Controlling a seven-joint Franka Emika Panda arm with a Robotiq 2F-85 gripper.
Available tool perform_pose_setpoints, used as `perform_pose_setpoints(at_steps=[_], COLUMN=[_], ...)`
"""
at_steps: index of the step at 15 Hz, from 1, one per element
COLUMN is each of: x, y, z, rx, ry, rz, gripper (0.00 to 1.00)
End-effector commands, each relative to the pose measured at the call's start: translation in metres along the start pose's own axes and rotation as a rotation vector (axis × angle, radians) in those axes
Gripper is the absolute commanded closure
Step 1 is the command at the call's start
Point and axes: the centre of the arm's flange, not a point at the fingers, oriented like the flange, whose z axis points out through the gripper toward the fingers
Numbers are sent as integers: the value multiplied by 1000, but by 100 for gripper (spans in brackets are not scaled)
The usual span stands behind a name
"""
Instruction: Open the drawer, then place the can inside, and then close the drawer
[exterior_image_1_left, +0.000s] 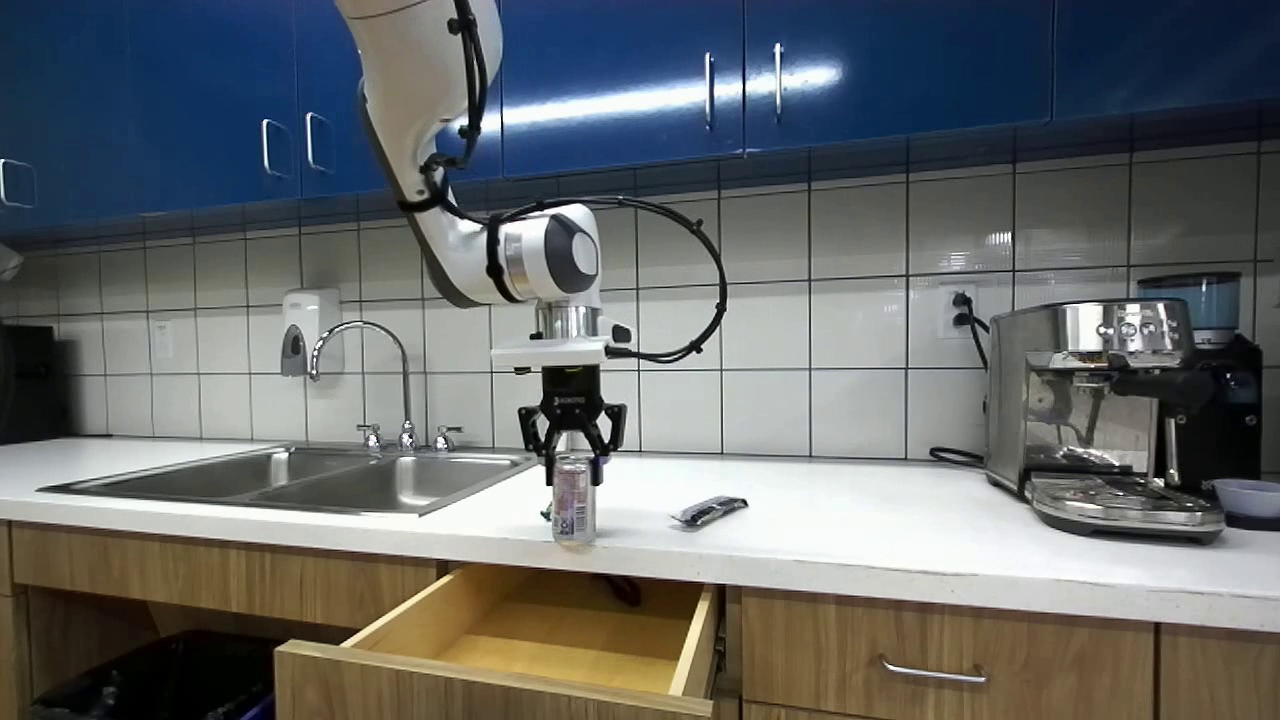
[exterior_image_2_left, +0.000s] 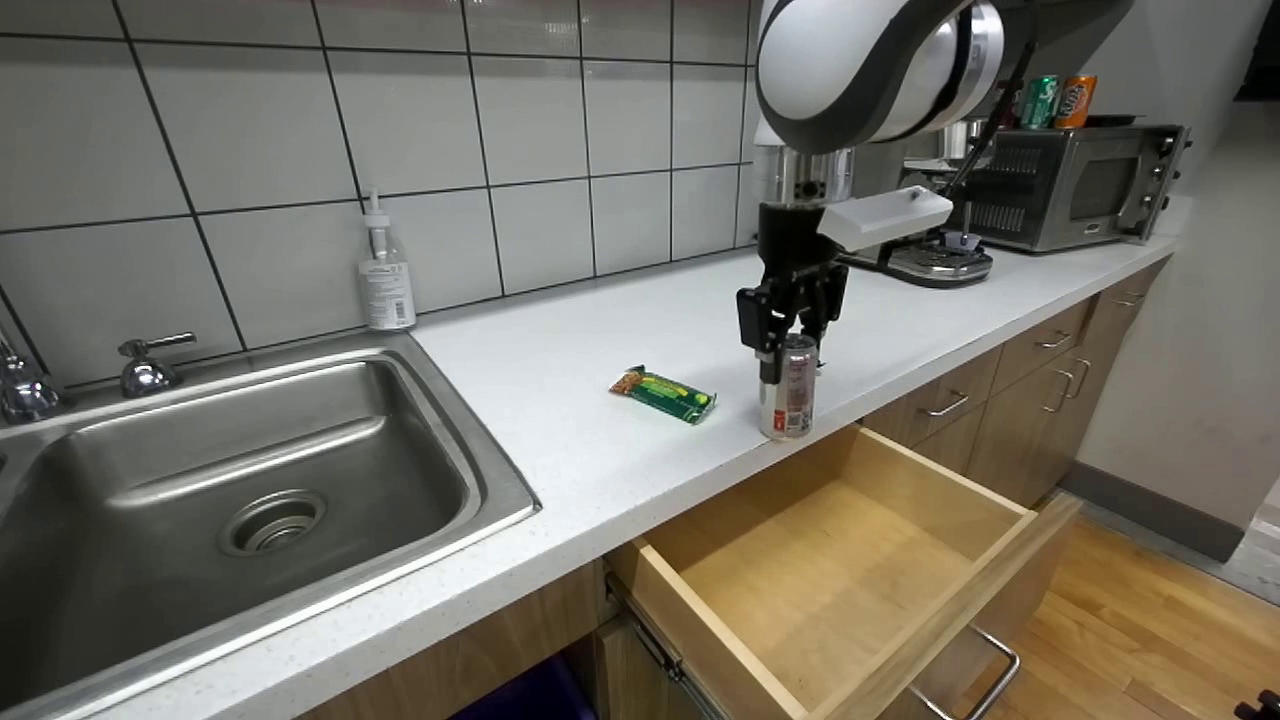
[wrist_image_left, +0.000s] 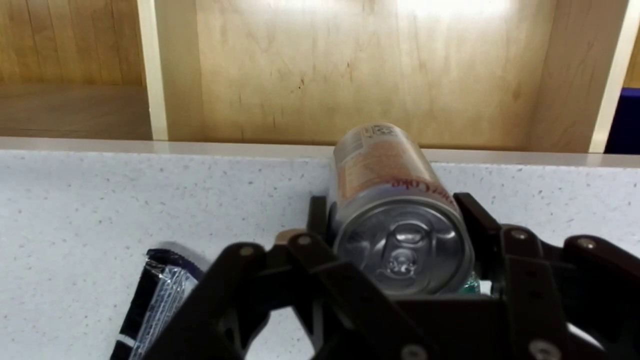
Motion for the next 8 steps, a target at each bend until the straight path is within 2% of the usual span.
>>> perform_pose_setpoints(at_steps=[1, 8], x=[-31, -59], y=[-16, -32], z=[-8, 1], rx=[3, 5], ry=[8, -15], rz=[10, 6], gripper=[61, 61])
